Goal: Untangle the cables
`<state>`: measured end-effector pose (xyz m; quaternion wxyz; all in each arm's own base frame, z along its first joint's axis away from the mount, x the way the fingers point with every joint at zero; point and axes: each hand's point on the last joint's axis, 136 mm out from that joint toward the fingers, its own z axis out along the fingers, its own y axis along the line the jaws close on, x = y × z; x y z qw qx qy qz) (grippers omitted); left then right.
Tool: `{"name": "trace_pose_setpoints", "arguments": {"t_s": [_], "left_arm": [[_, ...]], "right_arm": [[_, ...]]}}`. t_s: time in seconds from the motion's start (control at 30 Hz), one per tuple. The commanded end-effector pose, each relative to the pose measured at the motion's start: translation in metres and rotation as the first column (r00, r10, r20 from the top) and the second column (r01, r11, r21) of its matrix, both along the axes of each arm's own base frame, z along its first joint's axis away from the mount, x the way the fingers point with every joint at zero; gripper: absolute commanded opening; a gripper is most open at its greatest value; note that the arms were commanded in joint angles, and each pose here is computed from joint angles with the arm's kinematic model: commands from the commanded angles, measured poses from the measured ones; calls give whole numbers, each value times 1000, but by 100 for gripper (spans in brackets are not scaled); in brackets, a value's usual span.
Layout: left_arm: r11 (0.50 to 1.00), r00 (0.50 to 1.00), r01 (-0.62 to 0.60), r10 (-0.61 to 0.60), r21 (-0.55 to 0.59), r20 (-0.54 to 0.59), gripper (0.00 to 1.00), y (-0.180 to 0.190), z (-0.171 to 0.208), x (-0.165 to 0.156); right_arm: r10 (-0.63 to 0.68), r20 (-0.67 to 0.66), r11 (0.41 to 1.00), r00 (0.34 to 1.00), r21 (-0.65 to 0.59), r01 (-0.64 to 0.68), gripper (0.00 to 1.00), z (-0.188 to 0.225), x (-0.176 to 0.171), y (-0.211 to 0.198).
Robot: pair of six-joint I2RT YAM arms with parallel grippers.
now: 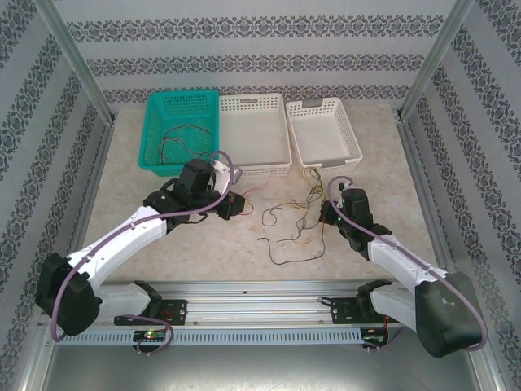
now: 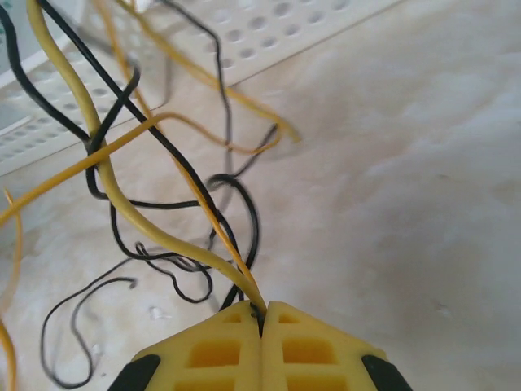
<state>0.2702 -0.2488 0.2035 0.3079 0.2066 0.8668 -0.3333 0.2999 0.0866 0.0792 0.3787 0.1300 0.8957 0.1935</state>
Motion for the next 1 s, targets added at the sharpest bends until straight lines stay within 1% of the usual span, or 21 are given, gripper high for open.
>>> {"name": "trace_pose_setpoints", "arguments": {"t_s": [0.0,0.07,0.13,0.27,0.33,0.4,0.43,0.53,0.6,0.7,0.97], "left_arm": [[994,991,-91,84,65,105,0,20,14,10],[989,982,-133,123,61,141,0,28,21,13],[988,976,-147,137,45,169,0,32,27,13],[986,966,-162,153,25,209,0,37,37,11],[984,959,-175,163,33,232,0,41,41,11],[978,949,-201,183,46,257,0,48,43,12],[974,941,-221,199,53,273,0,52,45,13],[947,907,-310,267,87,327,0,71,49,19],[917,874,-383,322,109,363,0,86,52,23],[883,837,-453,374,121,398,0,103,56,26],[853,814,-503,413,141,408,0,117,56,33]], "right_arm": [[-93,-55,996,994,-6,92,0,-12,-8,-20],[-100,-61,995,993,-4,100,0,-14,-9,-23],[-88,-61,996,994,7,88,0,-13,-9,-21],[-2,-39,999,999,34,3,0,-9,-8,-4],[43,-14,999,999,23,-43,0,-6,-10,5],[82,41,996,996,22,-83,0,5,-10,14],[97,43,995,994,20,-98,0,0,-16,16],[122,85,992,989,27,-124,0,5,-20,21],[128,93,991,987,30,-131,0,5,-20,22],[140,96,989,986,35,-144,0,4,-20,25],[147,118,987,982,44,-153,0,7,-21,27]]}}
